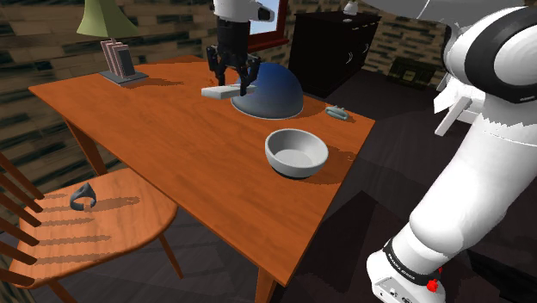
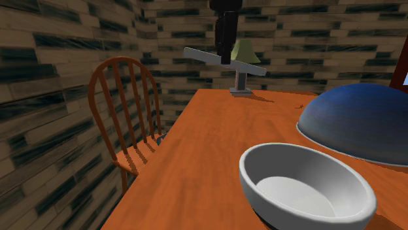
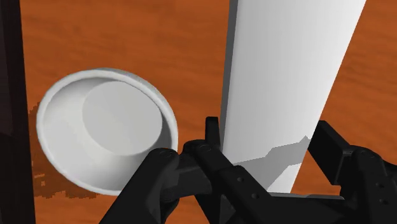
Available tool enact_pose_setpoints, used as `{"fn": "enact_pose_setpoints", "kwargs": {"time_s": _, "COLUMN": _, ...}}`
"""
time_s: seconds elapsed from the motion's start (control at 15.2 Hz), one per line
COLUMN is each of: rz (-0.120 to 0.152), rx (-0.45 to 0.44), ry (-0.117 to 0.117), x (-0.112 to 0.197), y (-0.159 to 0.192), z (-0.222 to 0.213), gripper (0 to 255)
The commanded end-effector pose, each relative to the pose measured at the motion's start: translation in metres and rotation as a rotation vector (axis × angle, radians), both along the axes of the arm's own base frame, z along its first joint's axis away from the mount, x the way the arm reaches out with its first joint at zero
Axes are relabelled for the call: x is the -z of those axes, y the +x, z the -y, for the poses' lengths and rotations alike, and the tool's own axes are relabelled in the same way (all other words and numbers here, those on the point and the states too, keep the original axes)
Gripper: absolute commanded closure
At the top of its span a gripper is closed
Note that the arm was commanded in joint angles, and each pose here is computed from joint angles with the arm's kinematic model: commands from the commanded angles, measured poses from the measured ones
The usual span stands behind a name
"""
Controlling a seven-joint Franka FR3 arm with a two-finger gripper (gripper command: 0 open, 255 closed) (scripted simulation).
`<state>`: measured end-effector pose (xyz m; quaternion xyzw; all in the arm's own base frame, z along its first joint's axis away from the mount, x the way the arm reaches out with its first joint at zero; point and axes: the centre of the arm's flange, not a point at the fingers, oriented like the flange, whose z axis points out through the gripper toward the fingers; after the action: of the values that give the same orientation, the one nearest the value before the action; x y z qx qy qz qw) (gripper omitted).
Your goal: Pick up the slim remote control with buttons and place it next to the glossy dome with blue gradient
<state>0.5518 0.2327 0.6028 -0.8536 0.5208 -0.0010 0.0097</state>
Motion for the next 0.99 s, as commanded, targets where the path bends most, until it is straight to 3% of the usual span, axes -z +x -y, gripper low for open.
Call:
{"fn": "enact_pose_setpoints", "kwargs": {"time_s": 0.0, "rz": 0.0, "rx": -0.001, "ry": 0.001, "x": 0.002, "y": 0.001, "z": 0.029, "gripper": 255}}
{"fn": "enact_pose_setpoints", "kwargs": {"time_s": 0.92, "rz": 0.0, "rx": -0.001, "ry": 0.001, "x": 0.002, "y": 0.021, "z": 0.213, "gripper": 255}}
